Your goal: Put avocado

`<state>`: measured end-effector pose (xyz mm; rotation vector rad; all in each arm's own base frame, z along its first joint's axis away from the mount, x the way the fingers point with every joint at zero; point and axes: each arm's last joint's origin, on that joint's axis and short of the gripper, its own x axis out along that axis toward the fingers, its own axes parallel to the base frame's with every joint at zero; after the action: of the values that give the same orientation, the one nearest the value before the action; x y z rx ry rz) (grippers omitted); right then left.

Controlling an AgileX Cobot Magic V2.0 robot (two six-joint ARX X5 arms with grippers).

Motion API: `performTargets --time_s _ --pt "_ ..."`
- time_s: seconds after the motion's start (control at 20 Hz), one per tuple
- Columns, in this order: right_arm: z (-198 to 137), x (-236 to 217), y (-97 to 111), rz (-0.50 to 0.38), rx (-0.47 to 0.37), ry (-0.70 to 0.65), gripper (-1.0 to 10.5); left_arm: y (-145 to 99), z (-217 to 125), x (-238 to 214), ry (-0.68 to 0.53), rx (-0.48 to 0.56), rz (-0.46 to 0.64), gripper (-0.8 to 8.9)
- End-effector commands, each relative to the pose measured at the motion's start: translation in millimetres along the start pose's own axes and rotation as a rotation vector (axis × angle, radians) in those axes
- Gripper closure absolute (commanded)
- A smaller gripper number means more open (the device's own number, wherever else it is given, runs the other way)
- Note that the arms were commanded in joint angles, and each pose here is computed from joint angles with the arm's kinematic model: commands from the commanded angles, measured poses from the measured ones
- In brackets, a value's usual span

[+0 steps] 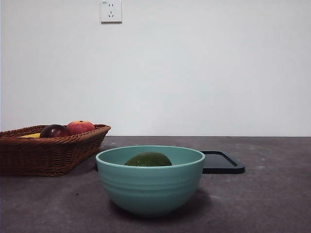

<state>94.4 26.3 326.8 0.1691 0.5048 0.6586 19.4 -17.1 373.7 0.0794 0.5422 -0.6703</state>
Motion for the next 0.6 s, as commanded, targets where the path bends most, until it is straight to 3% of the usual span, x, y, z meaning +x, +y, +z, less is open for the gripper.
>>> performTargets --time_s 0.05,0.3,0.5,0.6 --pt "3 -2 2 0.007 0.005 -0.008 3.6 1 -4 0 -0.01 -0.017 0.002 2.6" --pt "4 12 -1 0.06 0.041 0.07 3.9 1 -6 0 -0.009 -0.005 0.001 2.6" --pt "8 56 -4 0.148 0.09 0.224 4.1 1 -6 0 -0.011 0.032 0.002 2.6" --pt "11 83 -1 0.129 0.09 0.308 4.1 1 -6 0 -0.01 0.036 0.002 2.6"
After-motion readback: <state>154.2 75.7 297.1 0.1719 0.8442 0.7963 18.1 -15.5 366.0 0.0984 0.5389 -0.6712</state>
